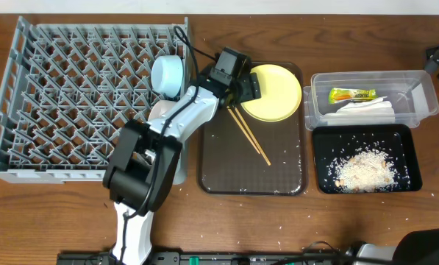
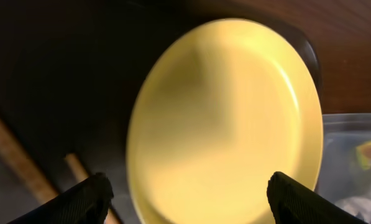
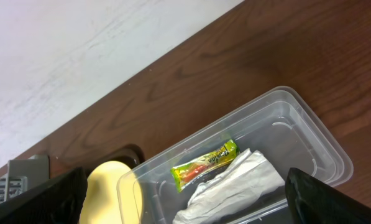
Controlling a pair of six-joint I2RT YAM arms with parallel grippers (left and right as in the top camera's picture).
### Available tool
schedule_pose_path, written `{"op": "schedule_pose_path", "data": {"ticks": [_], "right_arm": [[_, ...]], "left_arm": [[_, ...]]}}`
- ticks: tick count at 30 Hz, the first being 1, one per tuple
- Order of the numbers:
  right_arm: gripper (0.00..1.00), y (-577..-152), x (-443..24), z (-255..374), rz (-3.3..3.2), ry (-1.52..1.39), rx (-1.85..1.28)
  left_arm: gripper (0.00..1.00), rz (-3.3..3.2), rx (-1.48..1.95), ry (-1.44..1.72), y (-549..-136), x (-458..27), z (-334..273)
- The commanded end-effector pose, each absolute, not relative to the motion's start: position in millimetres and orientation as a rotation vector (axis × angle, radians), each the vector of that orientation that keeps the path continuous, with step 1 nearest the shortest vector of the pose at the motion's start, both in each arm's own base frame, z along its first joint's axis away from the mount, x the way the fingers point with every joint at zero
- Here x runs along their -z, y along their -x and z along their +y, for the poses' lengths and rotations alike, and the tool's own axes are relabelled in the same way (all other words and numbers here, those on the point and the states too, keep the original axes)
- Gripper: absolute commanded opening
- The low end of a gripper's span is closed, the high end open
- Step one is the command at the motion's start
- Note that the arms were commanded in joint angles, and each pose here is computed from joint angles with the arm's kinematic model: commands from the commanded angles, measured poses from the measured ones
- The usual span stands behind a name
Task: Sort waste into correct bins and load items into the dishwasher
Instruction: 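Move left gripper to yellow plate and grasp its rim, then lift yellow plate and carry it left over the dish rack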
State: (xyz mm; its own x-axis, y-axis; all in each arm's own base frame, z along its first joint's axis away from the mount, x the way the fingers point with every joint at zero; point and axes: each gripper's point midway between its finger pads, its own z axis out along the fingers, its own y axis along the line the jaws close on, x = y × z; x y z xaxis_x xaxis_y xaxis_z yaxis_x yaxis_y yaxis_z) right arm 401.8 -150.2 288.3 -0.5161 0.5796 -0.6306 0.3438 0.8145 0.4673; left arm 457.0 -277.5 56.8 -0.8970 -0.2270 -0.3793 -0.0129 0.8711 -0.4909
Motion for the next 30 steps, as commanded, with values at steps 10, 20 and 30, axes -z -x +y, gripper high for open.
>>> {"op": "schedule_pose_path", "data": {"ticks": [10,20,30], "right_arm": [[0.99,-400,-305,-151,2.123,-0.662,-0.354],[0.99,-400,-305,-151,2.123,-0.662,-0.354],[0.99,-400,-305,-151,2.123,-0.662,-0.354]], "left_arm": [[0.72,2.661,0.771,0.343,-465,-18,-272],[0.4,2.678,0.828,0.374,-468,9,-277],[0.08,2.713,0.854,0.553,-470,32,-260]]}}
